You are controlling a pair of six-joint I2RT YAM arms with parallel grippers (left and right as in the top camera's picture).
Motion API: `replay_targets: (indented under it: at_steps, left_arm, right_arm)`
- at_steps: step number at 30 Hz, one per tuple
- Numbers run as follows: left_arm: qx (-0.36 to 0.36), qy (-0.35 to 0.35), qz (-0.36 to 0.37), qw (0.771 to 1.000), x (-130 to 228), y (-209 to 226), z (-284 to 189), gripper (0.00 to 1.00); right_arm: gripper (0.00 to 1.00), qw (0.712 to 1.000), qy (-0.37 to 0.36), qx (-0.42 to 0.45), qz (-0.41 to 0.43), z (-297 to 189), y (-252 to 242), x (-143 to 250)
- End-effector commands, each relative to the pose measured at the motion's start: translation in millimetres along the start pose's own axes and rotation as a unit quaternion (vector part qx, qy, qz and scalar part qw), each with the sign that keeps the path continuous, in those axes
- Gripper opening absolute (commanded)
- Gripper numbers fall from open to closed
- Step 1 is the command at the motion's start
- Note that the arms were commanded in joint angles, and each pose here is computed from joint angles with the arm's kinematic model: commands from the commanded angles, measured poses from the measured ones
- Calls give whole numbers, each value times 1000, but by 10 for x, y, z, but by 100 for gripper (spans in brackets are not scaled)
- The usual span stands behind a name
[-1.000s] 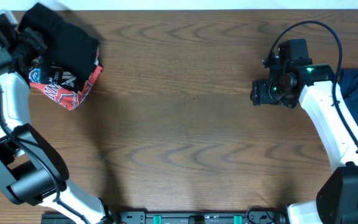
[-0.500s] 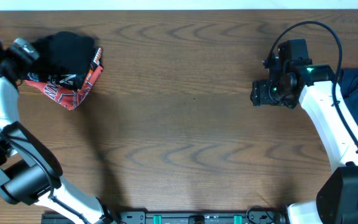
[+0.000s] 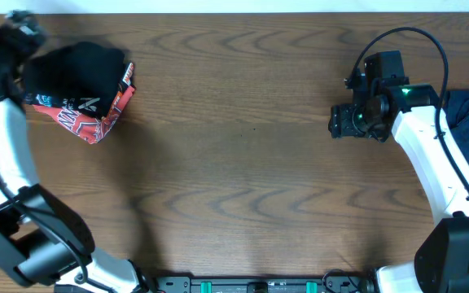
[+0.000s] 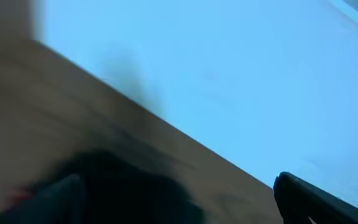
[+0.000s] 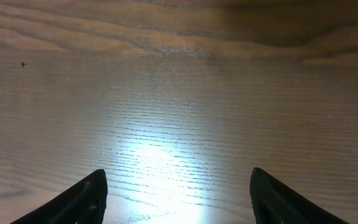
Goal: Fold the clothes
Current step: 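Press and adjust the black shirt on the stack with the left gripper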
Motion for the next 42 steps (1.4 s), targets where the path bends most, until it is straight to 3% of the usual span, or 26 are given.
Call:
replay_targets:
  at_steps: [1, 5, 9, 16, 21, 28, 31, 38, 39, 42]
  left_arm:
    - [36, 58, -16, 998, 367, -175, 306, 98]
    - [23, 105, -31, 994, 734, -97, 582, 98]
    - [-52, 139, -71, 986, 1011, 308, 733, 98]
    - [-131, 224, -131, 957, 1458, 947, 712, 98]
    - [-147, 243, -142, 948, 1623, 1105, 707, 98]
    - [-133, 243, -134, 951, 1611, 1070, 723, 98]
    - [-70, 242, -108, 962, 1545, 919, 761, 98]
    - [-8, 164, -29, 986, 979, 521, 593, 98]
    - [0, 149, -10, 989, 870, 430, 528, 98]
    - [25, 109, 39, 993, 584, 118, 295, 98]
  right_arm:
    - [72, 1000, -6, 5, 4, -36, -36, -14]
    - [72, 1000, -3, 5, 5, -36, -35, -3]
    - [72, 1000, 0, 5, 5, -36, -37, 7]
    - [72, 1000, 1, 6, 5, -36, -37, 12]
    - [72, 1000, -1, 6, 5, -36, -37, 4]
    - [72, 1000, 0, 6, 5, -36, -37, 6]
    - [72, 1000, -1, 6, 5, -36, -37, 5]
    - [76, 1000, -1, 5, 5, -36, -37, 5]
    - [78, 1000, -1, 5, 5, -36, -37, 5]
    - [99, 1000, -1, 5, 5, -36, -35, 5]
Point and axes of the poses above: each gripper's point midway between its finger pads, its own z axis out along the fingers, its own y axis along the line the jaws close on, x = y × z, the point moved 5 cm from there along -z, back along the fingers, and after that the axes turned 4 degrees about -z, right-handed, at the moved point
